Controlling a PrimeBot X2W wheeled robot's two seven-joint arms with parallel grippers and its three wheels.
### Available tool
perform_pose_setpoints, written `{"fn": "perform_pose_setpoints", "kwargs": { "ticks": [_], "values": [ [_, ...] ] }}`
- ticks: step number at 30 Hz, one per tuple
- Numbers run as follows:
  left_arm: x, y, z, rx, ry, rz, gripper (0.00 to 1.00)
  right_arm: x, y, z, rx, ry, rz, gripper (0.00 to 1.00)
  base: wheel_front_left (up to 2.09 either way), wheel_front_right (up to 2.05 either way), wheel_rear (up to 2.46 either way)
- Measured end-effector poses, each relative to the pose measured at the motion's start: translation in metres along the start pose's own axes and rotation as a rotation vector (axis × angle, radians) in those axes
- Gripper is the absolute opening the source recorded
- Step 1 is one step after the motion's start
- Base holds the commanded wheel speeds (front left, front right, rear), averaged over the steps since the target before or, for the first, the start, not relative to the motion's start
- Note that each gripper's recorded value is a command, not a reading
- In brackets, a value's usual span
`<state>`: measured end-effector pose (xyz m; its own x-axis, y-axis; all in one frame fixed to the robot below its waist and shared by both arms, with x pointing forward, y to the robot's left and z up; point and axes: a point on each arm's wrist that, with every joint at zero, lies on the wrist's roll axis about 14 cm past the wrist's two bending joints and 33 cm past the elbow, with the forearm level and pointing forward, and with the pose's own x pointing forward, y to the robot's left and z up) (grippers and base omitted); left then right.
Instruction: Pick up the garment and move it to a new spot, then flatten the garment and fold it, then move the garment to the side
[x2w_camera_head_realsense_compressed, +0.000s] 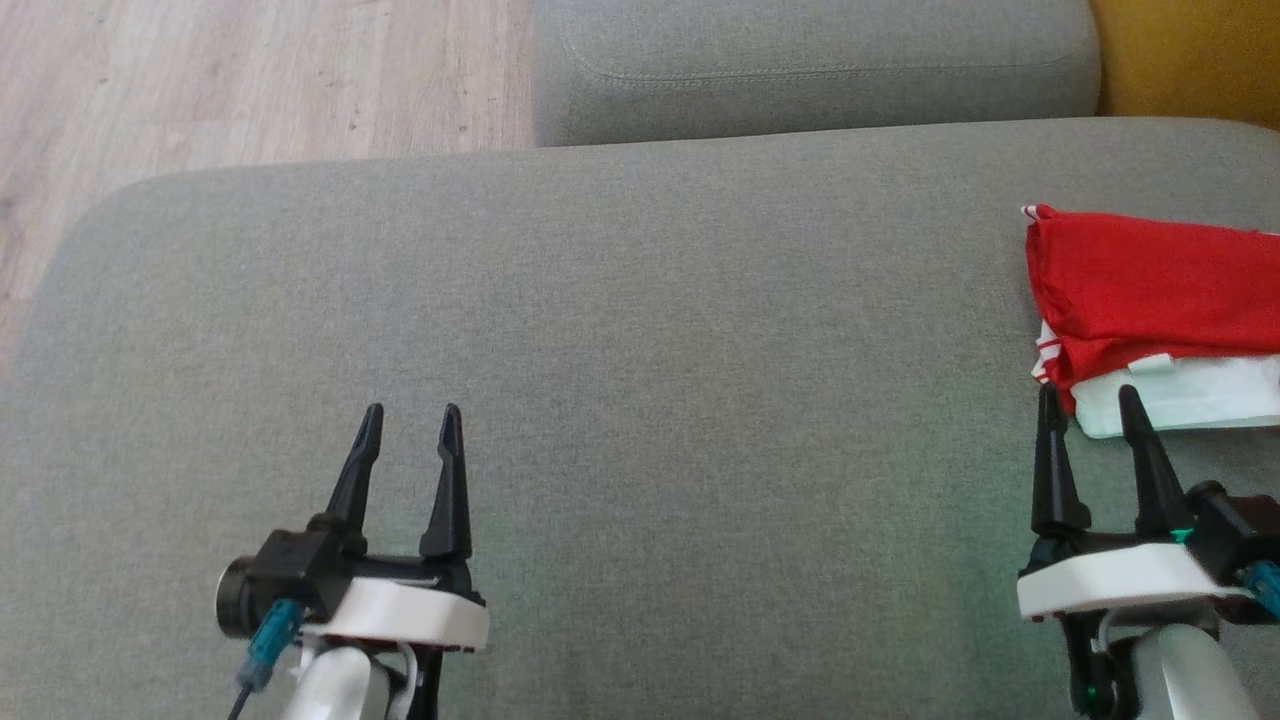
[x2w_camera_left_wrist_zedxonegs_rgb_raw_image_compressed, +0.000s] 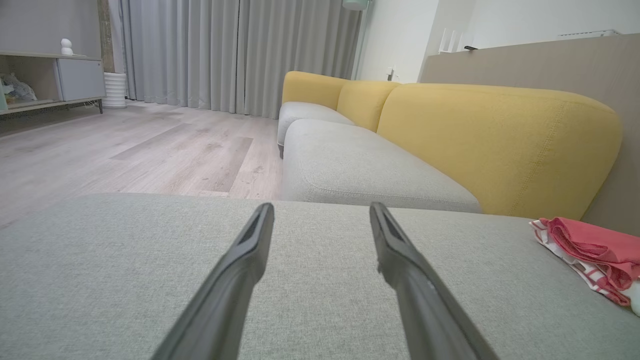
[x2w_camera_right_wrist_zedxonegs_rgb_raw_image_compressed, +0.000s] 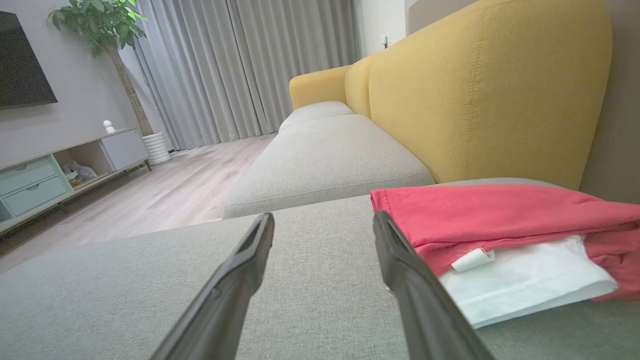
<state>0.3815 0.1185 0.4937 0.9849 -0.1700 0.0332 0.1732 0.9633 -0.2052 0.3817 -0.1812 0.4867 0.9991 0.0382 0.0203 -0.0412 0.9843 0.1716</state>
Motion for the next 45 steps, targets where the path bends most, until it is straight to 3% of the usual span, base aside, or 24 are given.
{"fn": "perform_pose_setpoints", "kwargs": {
  "ticks": [27,28,34,45],
  "values": [
    [0.003,0.003,0.006,-0.077,-0.019,0.018,1.00,-0.004,0.001,0.006,0.001,-0.020,0.003,1.00,0.00,0.00,0.00],
    [0.003,0.003,0.006,-0.077,-0.020,0.019,0.00,-0.004,0.001,0.005,0.001,-0.015,0.002,0.00,0.00,0.00,0.00],
    [-0.021,0.012,-0.040,-0.093,0.124,0.063,0.00,-0.025,-0.007,-0.037,0.019,0.121,-0.029,0.00,0.00,0.00,0.00],
    [-0.023,0.019,-0.042,-0.202,0.140,0.106,0.00,-0.027,-0.011,-0.040,0.137,0.135,-0.067,0.00,0.00,0.00,0.00]
  ]
}}
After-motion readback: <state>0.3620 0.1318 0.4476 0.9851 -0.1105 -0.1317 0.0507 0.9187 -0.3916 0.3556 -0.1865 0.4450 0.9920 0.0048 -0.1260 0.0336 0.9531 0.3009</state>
